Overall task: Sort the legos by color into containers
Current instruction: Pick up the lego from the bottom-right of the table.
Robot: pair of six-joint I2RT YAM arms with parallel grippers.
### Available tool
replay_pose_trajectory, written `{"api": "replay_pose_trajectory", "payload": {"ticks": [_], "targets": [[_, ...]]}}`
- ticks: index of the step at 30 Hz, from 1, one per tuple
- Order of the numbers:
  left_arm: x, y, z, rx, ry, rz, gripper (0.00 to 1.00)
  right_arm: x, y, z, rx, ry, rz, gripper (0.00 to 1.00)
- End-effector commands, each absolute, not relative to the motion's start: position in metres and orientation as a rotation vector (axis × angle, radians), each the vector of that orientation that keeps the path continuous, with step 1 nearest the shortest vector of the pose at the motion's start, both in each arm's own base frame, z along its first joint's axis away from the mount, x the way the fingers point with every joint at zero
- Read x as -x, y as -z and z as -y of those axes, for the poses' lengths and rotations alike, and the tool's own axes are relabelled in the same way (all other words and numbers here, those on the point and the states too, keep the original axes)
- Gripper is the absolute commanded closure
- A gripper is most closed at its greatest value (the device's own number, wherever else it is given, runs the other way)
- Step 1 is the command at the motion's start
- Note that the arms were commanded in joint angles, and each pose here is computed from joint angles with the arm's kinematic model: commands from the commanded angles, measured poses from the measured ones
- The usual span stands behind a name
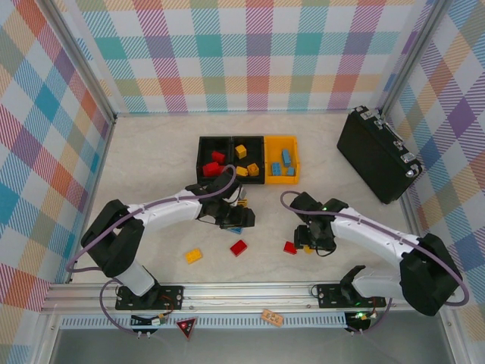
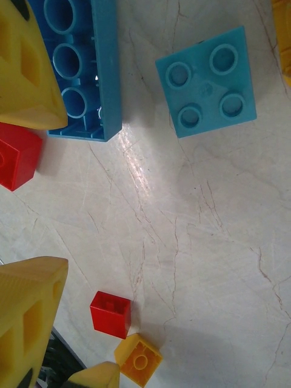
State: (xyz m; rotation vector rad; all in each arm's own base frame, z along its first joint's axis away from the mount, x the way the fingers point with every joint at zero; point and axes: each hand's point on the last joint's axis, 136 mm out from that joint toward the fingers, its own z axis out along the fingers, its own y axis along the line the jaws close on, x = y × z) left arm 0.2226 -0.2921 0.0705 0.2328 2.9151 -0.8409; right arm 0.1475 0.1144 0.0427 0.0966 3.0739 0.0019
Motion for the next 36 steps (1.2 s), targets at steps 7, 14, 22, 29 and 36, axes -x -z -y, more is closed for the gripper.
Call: {"api": "replay_pose_trajectory", "payload": {"ticks": [7,14,22,29,36], "targets": [[-0.222,-0.072,0.302,-0.260,0.889,-2.906,0.43,-0.153,-0.024,-0.103,-0.213,0.104,-3.065,0.37],[-0.220,-0.070,0.301,-0.248,0.890,-2.908,0.43,-0.167,-0.018,-0.110,-0.214,0.055,-3.049,0.45],[-0.222,-0.073,0.300,-0.240,0.891,-2.894,0.43,-0.174,-0.025,-0.117,-0.188,0.016,-3.035,0.73],[-0.230,-0.085,0.297,-0.188,0.891,-2.831,0.43,-0.203,-0.063,-0.140,-0.136,-0.123,-2.932,0.76],[-0.248,-0.098,0.269,-0.032,0.841,-2.752,0.43,-0.258,-0.099,-0.188,0.012,-0.262,-2.823,0.76]]}}
